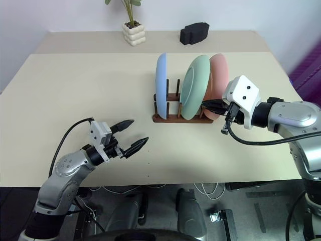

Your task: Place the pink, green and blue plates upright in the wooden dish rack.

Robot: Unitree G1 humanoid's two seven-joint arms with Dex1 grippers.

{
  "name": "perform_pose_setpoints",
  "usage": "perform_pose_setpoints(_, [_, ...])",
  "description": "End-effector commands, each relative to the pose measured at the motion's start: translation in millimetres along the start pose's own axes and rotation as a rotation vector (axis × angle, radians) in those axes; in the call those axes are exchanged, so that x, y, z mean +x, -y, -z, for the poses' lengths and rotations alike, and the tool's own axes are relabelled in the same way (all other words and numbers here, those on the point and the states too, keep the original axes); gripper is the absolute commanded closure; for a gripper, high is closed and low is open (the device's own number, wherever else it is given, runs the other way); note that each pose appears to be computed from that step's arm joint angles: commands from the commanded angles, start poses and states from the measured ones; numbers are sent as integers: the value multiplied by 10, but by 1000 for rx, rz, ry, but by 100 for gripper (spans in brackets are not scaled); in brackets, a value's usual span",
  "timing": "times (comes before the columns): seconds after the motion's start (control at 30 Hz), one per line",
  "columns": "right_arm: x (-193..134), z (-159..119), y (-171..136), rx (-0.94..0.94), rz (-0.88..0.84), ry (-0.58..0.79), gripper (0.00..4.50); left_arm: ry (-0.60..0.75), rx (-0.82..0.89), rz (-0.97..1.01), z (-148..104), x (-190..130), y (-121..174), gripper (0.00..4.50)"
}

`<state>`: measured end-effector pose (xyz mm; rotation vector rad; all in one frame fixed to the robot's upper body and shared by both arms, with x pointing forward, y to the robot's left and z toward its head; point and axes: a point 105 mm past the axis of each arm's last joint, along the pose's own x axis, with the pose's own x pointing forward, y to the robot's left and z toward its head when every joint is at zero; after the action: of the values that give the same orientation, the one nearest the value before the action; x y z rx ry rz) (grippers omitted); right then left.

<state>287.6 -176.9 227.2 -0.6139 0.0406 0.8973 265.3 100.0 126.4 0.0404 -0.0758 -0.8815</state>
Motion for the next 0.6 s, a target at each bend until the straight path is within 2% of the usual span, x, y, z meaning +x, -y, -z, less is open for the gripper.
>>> perform_pose_setpoints(0.03, [1,-156,23,-56,9,53,447,37,27,10,-150,23,33,0])
perform_pose_setpoints(0.4, [50,-255,-31,-72,-18,94,447,34,18,12,-158,57,46,0])
perform_pose_setpoints(0.6, [-165,-383,208,-53,75,175,447,46,41,-44,-194,52,-27,0])
